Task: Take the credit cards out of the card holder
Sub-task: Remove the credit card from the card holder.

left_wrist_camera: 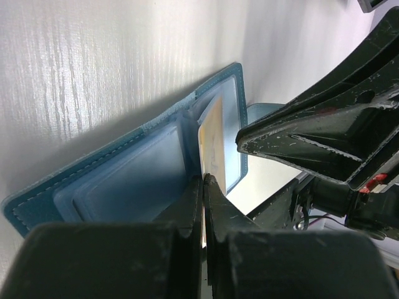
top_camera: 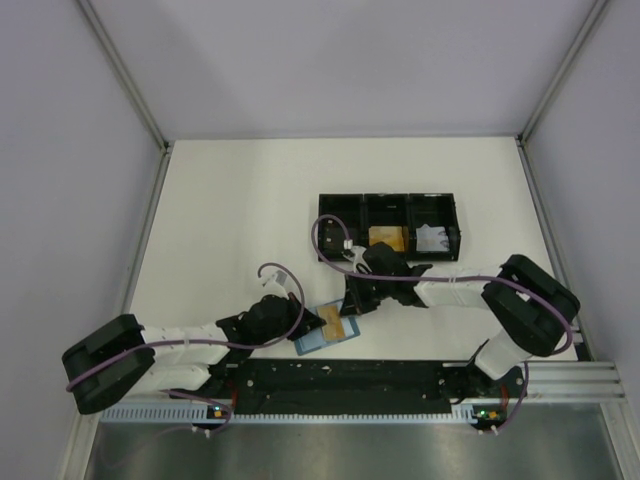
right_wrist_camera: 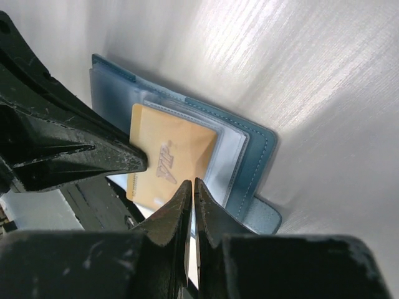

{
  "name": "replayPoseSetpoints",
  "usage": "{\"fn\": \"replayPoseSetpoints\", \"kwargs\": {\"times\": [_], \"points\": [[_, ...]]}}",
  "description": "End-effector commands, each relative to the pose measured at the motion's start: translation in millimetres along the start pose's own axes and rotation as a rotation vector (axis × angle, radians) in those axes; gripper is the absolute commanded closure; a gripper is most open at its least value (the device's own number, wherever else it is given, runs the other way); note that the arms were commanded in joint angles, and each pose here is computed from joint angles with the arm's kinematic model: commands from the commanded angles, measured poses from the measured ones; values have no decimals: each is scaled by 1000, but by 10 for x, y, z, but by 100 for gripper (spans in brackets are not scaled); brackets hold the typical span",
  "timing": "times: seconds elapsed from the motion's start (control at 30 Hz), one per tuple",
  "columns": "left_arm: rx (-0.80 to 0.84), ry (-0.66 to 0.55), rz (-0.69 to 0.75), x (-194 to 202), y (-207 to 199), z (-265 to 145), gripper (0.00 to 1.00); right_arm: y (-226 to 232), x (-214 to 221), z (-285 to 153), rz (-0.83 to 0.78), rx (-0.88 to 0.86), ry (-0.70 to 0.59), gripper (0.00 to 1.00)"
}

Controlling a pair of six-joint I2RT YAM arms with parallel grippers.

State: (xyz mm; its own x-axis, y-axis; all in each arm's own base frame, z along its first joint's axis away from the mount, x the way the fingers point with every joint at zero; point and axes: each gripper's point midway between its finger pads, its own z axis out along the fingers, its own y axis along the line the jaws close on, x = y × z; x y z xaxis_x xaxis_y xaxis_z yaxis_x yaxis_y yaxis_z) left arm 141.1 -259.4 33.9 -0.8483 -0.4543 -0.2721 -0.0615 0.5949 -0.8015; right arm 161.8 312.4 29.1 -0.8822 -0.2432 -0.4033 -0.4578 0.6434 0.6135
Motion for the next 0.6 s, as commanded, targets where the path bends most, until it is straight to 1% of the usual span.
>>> {"fn": "replayPoseSetpoints", "kwargs": {"times": [0.0, 0.13, 0.27, 0.43, 0.57], "points": [[-13, 0, 25, -5, 9, 28, 100, 267, -287, -35, -43, -94, -72, 96], [-12, 3, 27, 0, 6, 33, 100, 237, -247, 57, -20, -101, -51, 96], [-11, 1, 23, 0, 15, 25, 100, 127, -122, 143, 13, -81, -1, 96], [-6, -10, 12, -14, 30, -7, 100, -121, 70, 178, 55, 29, 69, 96], [-3, -22, -14, -24, 64, -37, 100, -259, 117, 165, 53, 101, 81, 97]]}}
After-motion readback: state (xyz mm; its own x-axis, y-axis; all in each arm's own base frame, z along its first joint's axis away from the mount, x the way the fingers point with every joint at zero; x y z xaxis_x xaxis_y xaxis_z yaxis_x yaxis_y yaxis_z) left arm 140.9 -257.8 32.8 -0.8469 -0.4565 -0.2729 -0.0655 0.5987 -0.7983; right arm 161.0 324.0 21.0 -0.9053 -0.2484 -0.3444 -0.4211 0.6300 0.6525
